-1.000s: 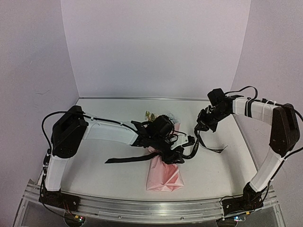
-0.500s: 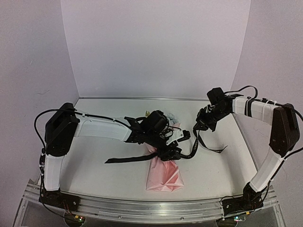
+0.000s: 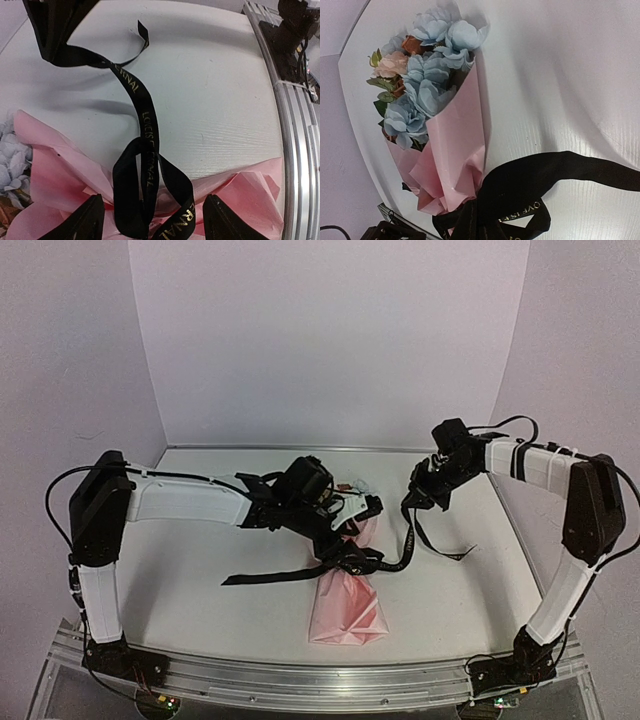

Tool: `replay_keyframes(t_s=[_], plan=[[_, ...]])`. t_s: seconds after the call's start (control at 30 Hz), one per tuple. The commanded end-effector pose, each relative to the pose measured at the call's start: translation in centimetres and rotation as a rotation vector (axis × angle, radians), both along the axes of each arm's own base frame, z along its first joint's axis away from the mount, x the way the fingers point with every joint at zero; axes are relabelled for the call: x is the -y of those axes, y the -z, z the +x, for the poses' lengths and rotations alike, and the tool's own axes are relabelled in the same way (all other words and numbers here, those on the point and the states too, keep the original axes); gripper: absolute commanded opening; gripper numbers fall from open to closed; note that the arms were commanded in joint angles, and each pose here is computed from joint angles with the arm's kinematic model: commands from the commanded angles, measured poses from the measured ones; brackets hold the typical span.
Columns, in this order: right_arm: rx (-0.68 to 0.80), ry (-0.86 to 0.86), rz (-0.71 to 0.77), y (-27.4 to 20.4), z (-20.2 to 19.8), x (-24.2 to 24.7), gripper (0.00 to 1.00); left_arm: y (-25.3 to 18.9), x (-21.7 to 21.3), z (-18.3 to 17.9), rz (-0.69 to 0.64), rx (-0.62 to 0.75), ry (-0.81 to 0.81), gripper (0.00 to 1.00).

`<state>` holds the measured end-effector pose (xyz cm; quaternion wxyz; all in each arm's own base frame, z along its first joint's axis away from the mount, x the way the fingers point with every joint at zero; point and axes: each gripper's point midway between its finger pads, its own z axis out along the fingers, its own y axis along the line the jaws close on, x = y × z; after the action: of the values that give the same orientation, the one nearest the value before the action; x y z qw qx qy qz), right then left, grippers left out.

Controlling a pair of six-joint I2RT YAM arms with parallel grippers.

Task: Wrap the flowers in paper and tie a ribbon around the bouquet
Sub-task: Cross the ribbon over the folded bouquet.

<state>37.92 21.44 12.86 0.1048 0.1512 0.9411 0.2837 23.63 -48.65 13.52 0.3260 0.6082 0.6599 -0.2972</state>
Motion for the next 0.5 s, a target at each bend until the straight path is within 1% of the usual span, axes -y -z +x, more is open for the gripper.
replay_keyframes(t_s=[0.0,0.07,0.13,0.23,0.33,0.47], plan=[[0.067,-0.096,0.098,-2.5,2.8,-3.7,0.00,-6.5,-1.7,2.4,-0.168,0.071,-0.063,0.67],[0.098,-0.169,0.179,-4.7,3.4,-6.4,0.00,-7.1,-2.7,3.5,-0.192,0.103,-0.074,0.66],[0.122,-0.249,0.235,-6.3,2.8,-8.6,0.00,-7.6,-3.5,4.3,-0.210,0.134,-0.072,0.66],[0.145,-0.369,0.324,-8.7,0.8,-11.3,0.00,-8.5,-4.7,5.6,-0.256,0.193,-0.061,0.65],[0.142,-0.465,0.395,-10.3,-1.6,-13.0,0.00,-9.4,-5.3,6.8,-0.316,0.211,-0.039,0.65],[0.129,-0.556,0.463,-11.7,-4.4,-14.3,0.00,-9.0,-5.1,7.7,-0.310,0.222,0.005,0.66]])
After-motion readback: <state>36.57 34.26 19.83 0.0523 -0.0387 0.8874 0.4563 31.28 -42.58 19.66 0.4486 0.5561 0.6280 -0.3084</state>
